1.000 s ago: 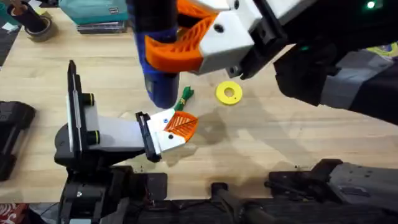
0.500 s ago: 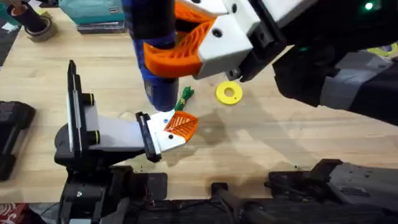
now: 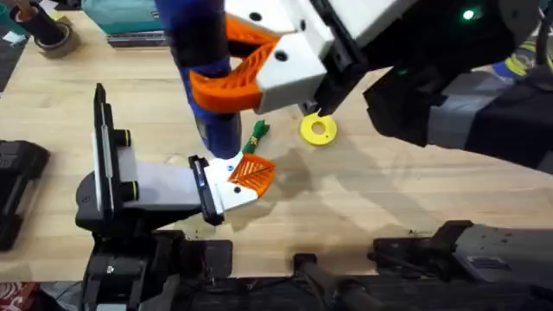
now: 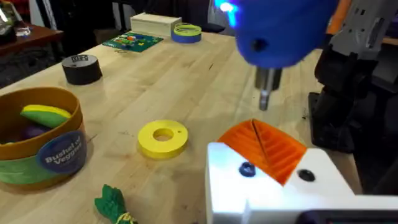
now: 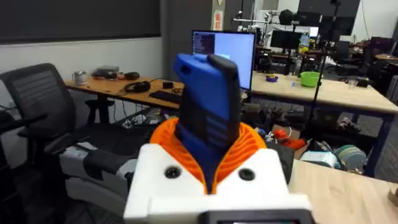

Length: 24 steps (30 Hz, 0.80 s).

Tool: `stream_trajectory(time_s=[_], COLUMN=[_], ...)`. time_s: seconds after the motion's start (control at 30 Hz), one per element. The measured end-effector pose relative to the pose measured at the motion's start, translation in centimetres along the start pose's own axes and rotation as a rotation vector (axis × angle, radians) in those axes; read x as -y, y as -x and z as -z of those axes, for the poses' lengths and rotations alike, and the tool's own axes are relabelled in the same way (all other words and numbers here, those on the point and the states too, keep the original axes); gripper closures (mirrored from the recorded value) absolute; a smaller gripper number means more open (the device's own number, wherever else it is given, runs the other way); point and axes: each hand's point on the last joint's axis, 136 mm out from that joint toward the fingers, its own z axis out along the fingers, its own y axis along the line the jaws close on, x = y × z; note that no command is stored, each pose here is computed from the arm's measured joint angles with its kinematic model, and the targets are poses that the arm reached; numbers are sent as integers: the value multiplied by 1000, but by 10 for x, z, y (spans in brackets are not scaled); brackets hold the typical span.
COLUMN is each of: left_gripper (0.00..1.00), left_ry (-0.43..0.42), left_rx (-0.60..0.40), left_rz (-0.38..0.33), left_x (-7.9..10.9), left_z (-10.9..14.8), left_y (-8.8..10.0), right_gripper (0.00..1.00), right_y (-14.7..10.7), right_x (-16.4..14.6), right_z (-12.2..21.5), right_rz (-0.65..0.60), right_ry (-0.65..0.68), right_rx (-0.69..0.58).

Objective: Pick up the gripper from the table and insert it into the empty holder that is missing its gripper. Then pick up a screw, insert it into the mounting hole, and use the screwdriver to tighten it. Finally, clean up the table by picking up the vegetable and placing it into the bucket.

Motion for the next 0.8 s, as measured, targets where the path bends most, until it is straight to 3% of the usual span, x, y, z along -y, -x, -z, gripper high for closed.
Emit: stream_trajectory(time_s=[0.8], left_gripper=[997], left_ry=[0], left_rx=[0], left_rz=[0], left_x=[0], left_z=[0], left_y=[0], right_gripper=[978], right_y=[-26], right_x=[3], right_z=[4], right_rz=[-9], right_ry=[-12], right_rx=[-24])
